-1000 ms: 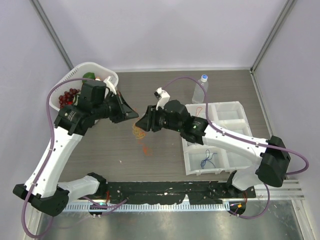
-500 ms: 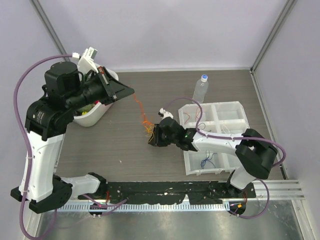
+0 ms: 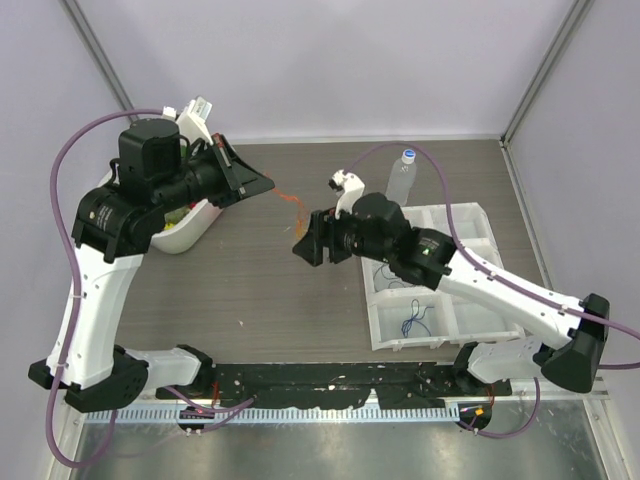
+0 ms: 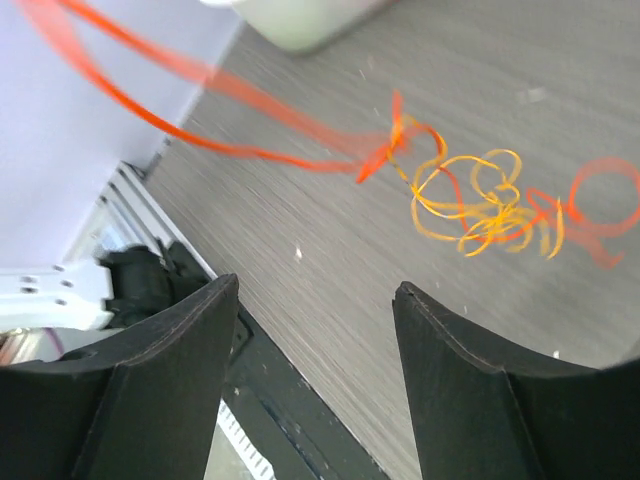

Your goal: Untangle the cables

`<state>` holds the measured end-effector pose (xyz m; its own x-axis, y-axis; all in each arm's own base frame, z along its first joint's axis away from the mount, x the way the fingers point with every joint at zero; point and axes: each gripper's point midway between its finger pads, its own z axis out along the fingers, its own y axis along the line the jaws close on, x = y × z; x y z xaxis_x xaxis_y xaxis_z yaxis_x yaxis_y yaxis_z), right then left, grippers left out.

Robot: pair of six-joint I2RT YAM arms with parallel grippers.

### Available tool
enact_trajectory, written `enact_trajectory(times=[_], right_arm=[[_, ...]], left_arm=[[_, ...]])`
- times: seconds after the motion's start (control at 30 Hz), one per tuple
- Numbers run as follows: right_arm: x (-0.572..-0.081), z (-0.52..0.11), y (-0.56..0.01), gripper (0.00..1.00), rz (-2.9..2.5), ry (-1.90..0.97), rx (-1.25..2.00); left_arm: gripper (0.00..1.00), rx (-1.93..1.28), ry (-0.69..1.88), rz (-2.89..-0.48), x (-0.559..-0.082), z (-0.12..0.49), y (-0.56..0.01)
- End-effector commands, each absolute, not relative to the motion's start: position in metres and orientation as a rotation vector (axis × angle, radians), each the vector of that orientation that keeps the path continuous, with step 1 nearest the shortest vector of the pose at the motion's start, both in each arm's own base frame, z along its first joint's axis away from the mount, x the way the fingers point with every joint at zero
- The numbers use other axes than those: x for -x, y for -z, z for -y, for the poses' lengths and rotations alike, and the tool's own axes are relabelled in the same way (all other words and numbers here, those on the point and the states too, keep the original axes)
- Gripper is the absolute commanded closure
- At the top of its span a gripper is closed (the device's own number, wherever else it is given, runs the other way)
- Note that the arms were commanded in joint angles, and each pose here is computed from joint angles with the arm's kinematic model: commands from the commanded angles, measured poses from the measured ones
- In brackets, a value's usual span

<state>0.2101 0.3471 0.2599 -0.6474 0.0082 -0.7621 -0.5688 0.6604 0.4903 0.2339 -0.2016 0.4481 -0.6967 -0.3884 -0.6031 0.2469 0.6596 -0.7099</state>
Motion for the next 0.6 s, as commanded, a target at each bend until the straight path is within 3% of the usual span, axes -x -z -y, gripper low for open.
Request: enact_trajectory(times=[0.0,0.27,0.43,0.53,0.57], right_arm=[[-0.222,-0.336,-0.322,0.31,-1.963,-0.851,0.52],[-0.245,-0.349,-0.397,0.31,-1.743,-0.863,0.482],[-0.251,-0.373,-0.411,0.45,-1.658,-0.954,0.476],[-0.254,-0.385,-0.398,0.51,-1.684,-0.989,0.473],[-0.256,-0.386,-0.389,0.58,-1.7,-0.987,0.452]], left_arm=[[1.0,0.086,1.041,-2.039,-0.235,0.199,-0.462],[1.0,0.1,1.155,-2.029,-0.227,0.209,-0.476],[1.0,0.105,1.214,-2.007,-0.222,0.213,-0.489],[1.0,0.103,1.243,-1.989,-0.22,0.214,-0.497],[1.0,0.101,1.253,-1.982,-0.22,0.215,-0.501]])
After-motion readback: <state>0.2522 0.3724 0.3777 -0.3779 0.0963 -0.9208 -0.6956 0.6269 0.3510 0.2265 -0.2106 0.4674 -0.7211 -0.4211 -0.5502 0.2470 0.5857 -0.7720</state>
